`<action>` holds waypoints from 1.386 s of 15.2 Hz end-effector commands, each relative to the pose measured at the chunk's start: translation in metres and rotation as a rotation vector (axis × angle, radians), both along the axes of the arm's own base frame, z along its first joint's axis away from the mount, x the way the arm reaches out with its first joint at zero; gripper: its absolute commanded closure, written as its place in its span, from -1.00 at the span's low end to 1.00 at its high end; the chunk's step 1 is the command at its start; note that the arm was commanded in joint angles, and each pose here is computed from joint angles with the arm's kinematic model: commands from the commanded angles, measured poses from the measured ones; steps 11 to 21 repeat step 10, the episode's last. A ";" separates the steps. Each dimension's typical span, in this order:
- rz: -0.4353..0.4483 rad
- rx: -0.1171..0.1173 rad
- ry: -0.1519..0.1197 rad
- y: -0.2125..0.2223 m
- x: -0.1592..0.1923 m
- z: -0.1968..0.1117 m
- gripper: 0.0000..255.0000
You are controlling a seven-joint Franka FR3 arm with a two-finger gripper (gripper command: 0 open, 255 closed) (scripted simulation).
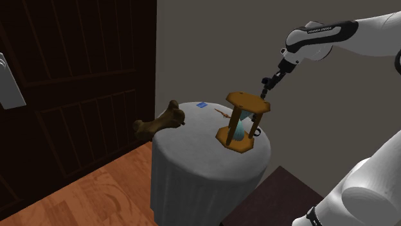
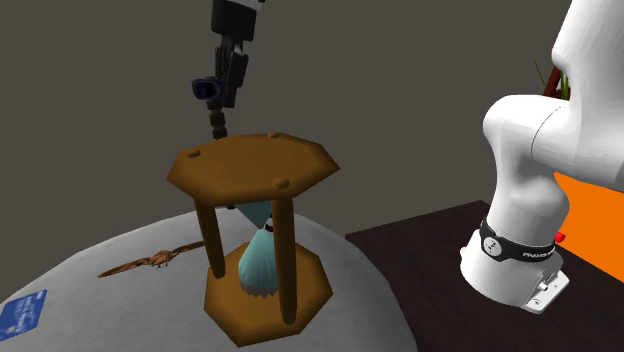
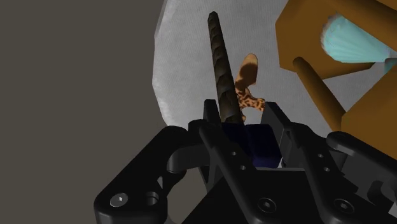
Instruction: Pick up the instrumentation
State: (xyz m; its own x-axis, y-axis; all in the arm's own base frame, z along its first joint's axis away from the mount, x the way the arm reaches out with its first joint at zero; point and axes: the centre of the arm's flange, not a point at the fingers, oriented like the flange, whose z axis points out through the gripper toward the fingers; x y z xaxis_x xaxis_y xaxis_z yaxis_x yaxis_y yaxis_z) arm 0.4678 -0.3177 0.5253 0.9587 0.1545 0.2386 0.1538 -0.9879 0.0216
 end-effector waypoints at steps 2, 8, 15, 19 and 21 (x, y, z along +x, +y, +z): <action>0.000 0.000 0.000 0.001 0.001 0.016 1.00; 0.000 0.000 0.000 0.001 0.001 0.047 1.00; 0.000 0.000 0.000 0.001 0.001 0.048 1.00; 0.000 0.000 0.000 0.001 0.001 0.048 1.00; 0.000 0.000 0.000 0.001 0.001 0.048 1.00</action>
